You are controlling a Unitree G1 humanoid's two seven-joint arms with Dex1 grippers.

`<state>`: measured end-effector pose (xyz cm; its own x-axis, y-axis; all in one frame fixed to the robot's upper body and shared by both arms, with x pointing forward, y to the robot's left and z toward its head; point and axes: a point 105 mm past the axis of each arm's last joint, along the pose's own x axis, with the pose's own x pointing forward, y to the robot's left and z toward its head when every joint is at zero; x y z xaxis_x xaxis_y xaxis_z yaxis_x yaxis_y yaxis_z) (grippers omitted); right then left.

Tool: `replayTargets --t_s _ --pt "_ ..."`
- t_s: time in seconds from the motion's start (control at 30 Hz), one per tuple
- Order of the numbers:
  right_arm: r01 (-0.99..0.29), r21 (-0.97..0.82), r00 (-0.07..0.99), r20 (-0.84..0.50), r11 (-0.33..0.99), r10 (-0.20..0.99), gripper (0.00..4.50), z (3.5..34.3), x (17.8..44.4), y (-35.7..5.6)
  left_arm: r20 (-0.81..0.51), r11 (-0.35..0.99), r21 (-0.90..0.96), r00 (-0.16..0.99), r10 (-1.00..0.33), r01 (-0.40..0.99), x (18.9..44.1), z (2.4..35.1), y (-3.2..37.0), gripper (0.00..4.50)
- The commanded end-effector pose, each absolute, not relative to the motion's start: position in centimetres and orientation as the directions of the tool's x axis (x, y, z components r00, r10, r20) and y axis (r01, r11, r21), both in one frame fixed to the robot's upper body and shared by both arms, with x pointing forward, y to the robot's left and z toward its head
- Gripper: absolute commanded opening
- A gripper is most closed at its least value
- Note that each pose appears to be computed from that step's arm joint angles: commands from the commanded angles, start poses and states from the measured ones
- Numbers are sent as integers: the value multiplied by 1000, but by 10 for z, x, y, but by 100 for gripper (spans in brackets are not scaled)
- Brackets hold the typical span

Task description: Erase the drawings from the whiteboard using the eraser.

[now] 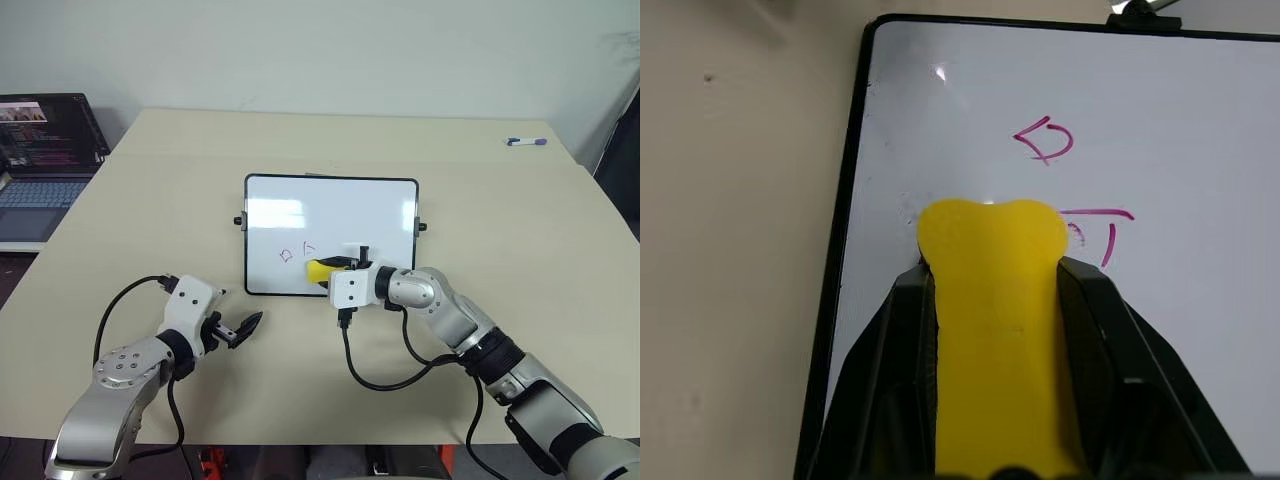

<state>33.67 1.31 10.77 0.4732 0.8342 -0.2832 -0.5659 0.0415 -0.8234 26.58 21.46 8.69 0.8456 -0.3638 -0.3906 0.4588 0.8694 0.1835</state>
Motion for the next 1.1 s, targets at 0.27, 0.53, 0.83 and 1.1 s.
replayTargets --t_s 0.27,0.53,0.83,1.1 --pt "-513 -855 545 -253 79 799 130 125 365 22 -314 818 217 831 -459 533 268 113 196 450" --pt "-512 -859 479 -263 23 838 130 126 350 35 -329 832 211 839 -434 513 271 113 211 450" --pt "-517 -854 420 -312 -58 852 130 123 348 59 -350 826 207 828 -439 525 271 108 223 450" --pt "-504 -864 479 -289 -11 829 130 127 360 62 -348 808 217 817 -459 547 273 108 224 450"
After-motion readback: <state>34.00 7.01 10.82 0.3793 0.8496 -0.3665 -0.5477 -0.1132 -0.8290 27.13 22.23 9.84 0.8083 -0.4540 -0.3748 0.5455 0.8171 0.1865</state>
